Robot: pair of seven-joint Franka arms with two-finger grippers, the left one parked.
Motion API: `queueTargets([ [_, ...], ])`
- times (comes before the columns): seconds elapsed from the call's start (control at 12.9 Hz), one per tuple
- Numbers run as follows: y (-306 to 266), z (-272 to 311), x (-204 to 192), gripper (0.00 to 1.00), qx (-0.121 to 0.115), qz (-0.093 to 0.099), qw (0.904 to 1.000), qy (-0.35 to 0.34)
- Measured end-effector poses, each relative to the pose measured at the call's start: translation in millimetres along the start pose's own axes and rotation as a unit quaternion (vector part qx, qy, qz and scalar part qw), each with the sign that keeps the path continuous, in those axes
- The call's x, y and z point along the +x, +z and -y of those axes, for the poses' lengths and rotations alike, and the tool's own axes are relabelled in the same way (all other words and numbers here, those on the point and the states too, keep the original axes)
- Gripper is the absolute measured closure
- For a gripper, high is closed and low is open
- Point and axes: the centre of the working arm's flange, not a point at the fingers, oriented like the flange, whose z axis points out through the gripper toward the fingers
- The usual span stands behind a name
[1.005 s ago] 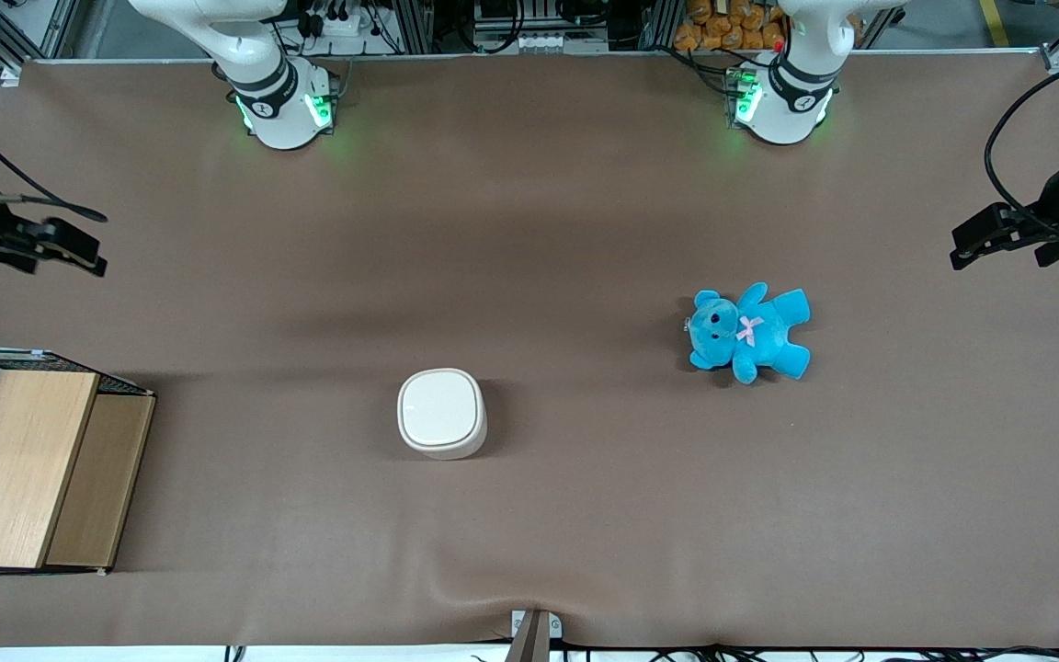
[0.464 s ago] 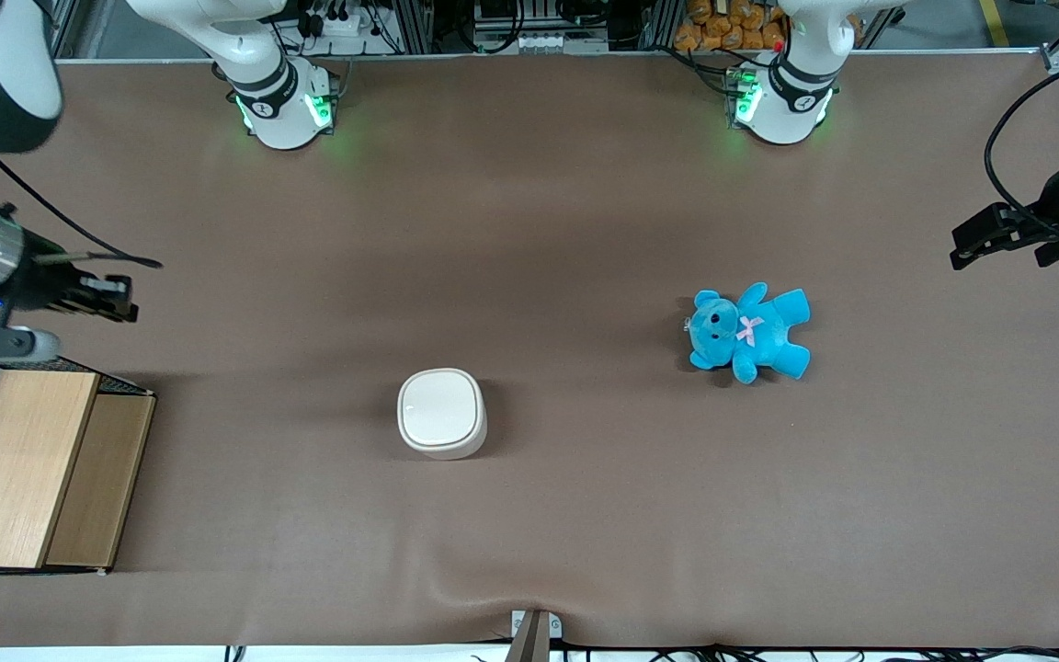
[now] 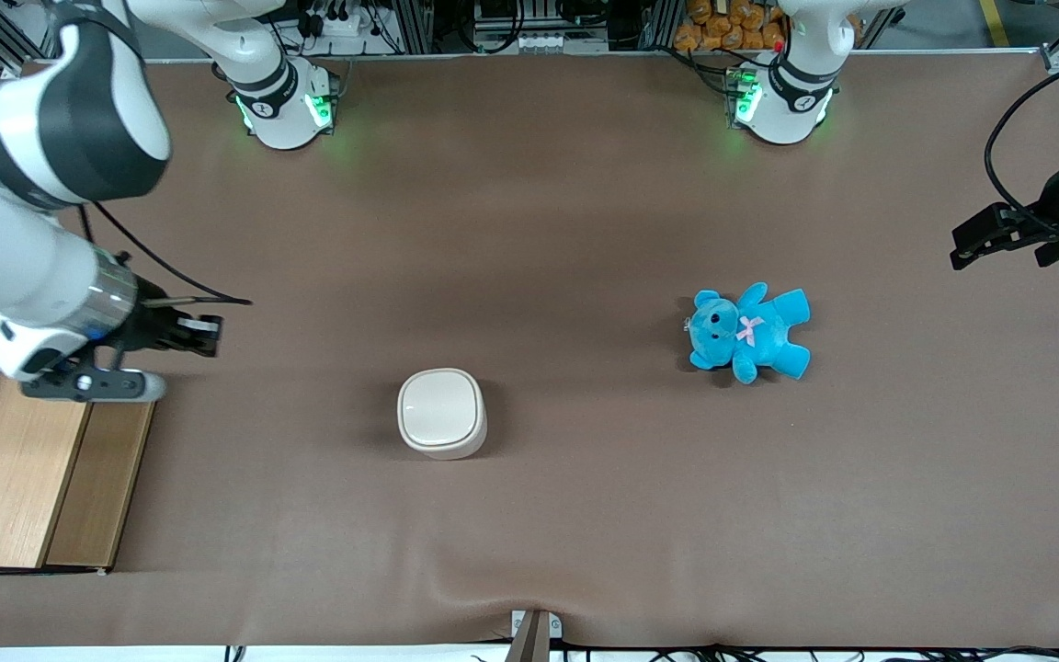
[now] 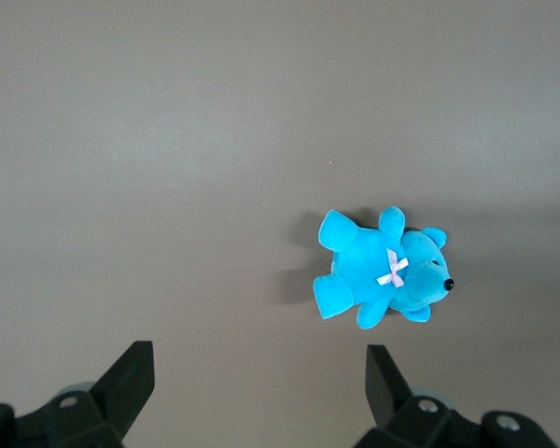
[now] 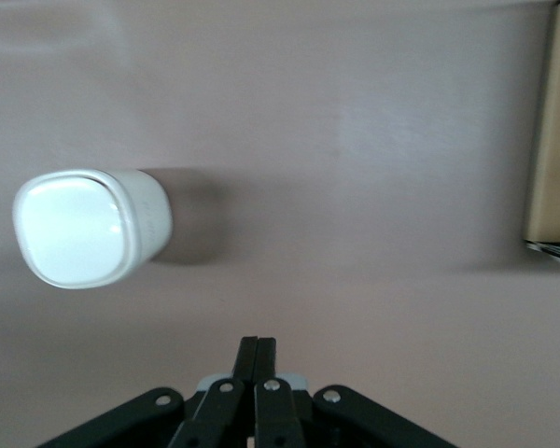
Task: Open trash can with right arm
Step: 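Move the right gripper over to the white trash can's lid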
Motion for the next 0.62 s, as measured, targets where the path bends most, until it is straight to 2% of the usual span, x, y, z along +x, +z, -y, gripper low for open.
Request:
queueTargets([
  [0.23, 29.9, 22.7, 17.2, 0.99, 0.03, -0.013, 0.9993, 0.015],
  [0.62, 82.0, 89.6, 35.5, 0.99, 0.04, -0.024, 0.9987, 0.02],
])
